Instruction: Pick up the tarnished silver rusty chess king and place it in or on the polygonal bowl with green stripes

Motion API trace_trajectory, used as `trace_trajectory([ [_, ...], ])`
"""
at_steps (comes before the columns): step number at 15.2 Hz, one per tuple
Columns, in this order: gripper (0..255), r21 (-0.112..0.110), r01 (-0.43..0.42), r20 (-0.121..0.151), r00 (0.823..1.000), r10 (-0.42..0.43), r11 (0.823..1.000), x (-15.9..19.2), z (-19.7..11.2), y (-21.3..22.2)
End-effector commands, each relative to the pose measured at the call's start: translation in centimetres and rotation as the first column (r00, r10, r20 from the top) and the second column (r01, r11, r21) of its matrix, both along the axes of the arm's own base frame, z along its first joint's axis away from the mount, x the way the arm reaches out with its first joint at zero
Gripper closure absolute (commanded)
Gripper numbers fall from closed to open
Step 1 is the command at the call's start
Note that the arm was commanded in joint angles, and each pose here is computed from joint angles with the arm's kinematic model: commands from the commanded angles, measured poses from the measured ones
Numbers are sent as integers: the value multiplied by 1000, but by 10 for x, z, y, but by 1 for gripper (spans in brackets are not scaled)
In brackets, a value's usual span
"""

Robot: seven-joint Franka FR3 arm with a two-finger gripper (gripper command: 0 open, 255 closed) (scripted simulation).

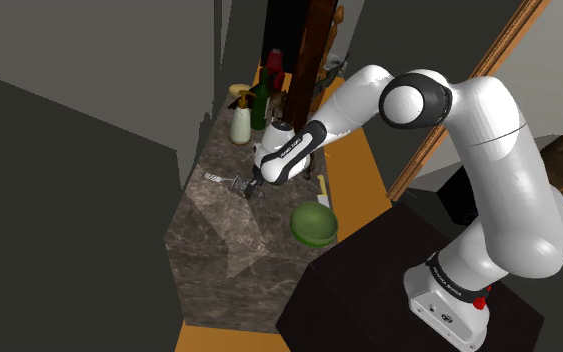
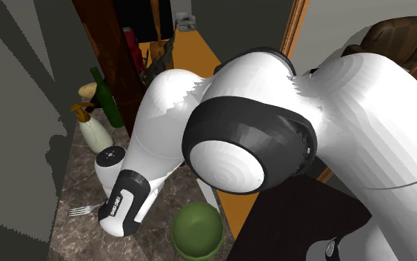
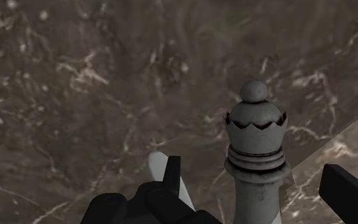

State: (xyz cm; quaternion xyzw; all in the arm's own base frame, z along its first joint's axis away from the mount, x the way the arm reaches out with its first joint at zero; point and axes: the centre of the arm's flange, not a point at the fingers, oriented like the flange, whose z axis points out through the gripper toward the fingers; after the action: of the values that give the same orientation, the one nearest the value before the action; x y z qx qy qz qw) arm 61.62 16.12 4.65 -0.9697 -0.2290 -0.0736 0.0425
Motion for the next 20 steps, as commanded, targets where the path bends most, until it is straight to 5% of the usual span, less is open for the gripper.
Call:
trace_trajectory([
  [1, 0, 0, 0, 0, 1000, 0, 1000, 0, 0, 0],
  [2, 0, 0, 0, 0, 1000, 0, 1000, 0, 0, 0],
  [3, 255, 0, 0, 0, 1000, 0, 1000, 0, 0, 0],
  [12, 255, 0, 0, 0, 1000, 0, 1000, 0, 0, 0],
  [20, 255, 0, 0, 0, 1000, 0, 1000, 0, 42, 0],
])
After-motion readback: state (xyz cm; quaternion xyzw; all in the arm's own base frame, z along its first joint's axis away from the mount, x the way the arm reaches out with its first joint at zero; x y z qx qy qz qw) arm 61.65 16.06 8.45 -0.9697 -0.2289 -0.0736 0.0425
